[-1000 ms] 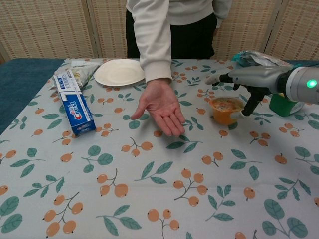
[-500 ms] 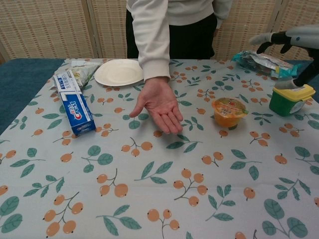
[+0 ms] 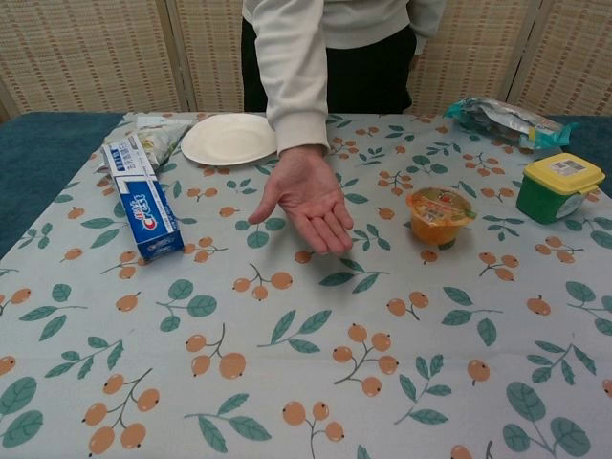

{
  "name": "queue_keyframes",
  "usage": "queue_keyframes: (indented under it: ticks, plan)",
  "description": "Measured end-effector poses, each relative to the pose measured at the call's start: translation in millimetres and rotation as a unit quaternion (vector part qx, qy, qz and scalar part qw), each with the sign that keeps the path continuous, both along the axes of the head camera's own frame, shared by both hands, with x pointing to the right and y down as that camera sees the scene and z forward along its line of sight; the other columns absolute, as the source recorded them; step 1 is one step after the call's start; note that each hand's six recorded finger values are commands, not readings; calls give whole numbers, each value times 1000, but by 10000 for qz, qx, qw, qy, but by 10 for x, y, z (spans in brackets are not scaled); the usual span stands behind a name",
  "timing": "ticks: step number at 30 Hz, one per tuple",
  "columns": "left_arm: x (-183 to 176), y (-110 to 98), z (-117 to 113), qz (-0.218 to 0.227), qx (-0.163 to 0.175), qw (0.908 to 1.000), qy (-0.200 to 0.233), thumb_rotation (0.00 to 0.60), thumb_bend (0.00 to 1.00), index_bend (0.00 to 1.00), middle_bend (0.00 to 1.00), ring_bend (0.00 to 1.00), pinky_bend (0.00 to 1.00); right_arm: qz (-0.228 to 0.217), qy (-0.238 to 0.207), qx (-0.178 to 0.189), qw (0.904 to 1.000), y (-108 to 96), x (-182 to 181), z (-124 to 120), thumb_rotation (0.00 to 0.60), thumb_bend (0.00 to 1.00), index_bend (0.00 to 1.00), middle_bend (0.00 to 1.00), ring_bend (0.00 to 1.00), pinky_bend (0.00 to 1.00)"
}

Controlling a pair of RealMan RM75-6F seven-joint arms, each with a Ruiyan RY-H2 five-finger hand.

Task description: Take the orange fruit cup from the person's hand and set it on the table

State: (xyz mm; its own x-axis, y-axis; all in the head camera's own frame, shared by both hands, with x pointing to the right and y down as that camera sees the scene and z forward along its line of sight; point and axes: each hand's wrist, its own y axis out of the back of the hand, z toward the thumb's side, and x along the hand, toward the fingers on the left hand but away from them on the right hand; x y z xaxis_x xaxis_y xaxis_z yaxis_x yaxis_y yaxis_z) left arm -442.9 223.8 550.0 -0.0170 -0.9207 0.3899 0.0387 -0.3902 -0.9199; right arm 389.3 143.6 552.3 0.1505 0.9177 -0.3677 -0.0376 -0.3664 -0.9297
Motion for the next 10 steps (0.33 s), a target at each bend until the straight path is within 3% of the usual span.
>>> queue_keyframes:
  ticks: [5,10]
  plan:
    - [27,-34,-6,14,29,10000,0,600,177,105,31,113,102,365,2,190,9992,253,244,-183,600,302,50,229,85,205]
    - [47,-49,-9,30,44,10000,1,600,176,105,31,113,102,579,25,93,9983,423,398,-202,600,303,50,229,86,205]
